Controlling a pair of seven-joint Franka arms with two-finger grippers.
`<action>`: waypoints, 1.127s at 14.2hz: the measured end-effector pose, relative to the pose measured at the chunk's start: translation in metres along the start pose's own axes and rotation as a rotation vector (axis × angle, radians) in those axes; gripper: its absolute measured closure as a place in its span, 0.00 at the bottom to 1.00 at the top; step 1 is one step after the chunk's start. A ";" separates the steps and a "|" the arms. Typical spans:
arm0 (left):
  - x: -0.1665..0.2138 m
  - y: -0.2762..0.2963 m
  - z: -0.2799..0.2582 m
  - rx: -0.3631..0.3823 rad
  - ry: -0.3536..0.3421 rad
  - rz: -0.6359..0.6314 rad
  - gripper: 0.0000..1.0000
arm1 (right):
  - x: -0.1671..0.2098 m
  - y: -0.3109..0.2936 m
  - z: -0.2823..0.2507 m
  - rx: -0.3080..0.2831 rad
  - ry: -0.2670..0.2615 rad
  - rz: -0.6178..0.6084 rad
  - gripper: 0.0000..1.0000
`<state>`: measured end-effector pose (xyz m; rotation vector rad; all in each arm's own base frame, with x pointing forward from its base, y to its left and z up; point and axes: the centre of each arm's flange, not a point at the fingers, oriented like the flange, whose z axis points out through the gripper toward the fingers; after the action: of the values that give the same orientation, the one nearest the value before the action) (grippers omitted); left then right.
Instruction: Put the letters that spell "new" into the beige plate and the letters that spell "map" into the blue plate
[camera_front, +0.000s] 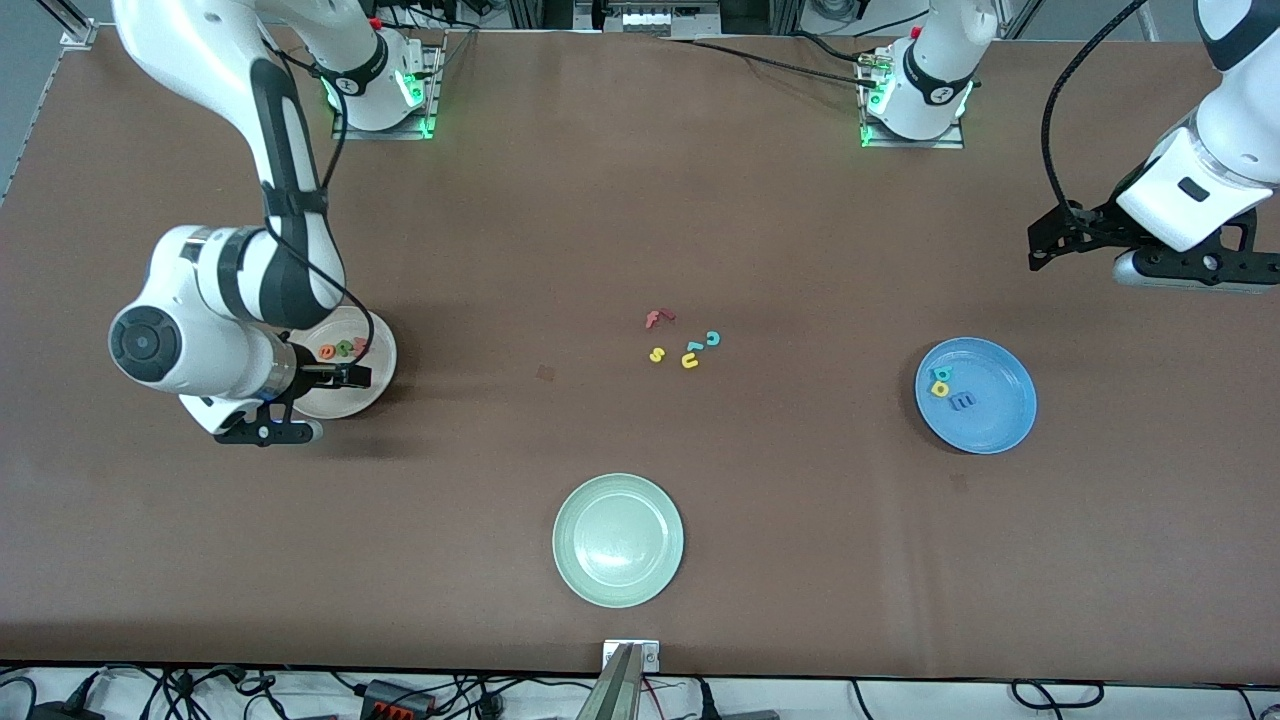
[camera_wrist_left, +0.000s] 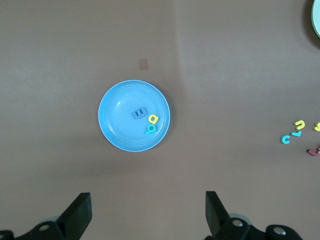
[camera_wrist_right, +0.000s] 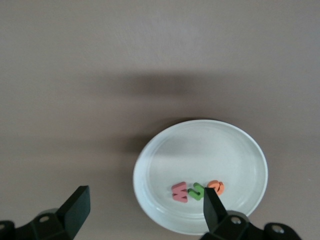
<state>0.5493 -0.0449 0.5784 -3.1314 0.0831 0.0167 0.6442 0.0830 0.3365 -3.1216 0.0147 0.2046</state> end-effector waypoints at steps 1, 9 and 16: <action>0.000 0.000 0.000 0.000 0.000 0.000 0.00 | -0.003 0.004 -0.023 0.020 0.021 0.011 0.00; 0.000 0.004 -0.001 0.000 0.001 0.007 0.00 | -0.033 0.101 -0.207 0.048 0.132 0.057 0.00; 0.000 0.010 -0.002 0.000 0.007 0.016 0.00 | -0.068 0.155 -0.255 0.056 0.186 0.119 0.00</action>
<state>0.5487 -0.0546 0.5803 -3.1305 0.1084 0.0057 0.6084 -0.0754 0.5967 -3.0737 0.2040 -0.0840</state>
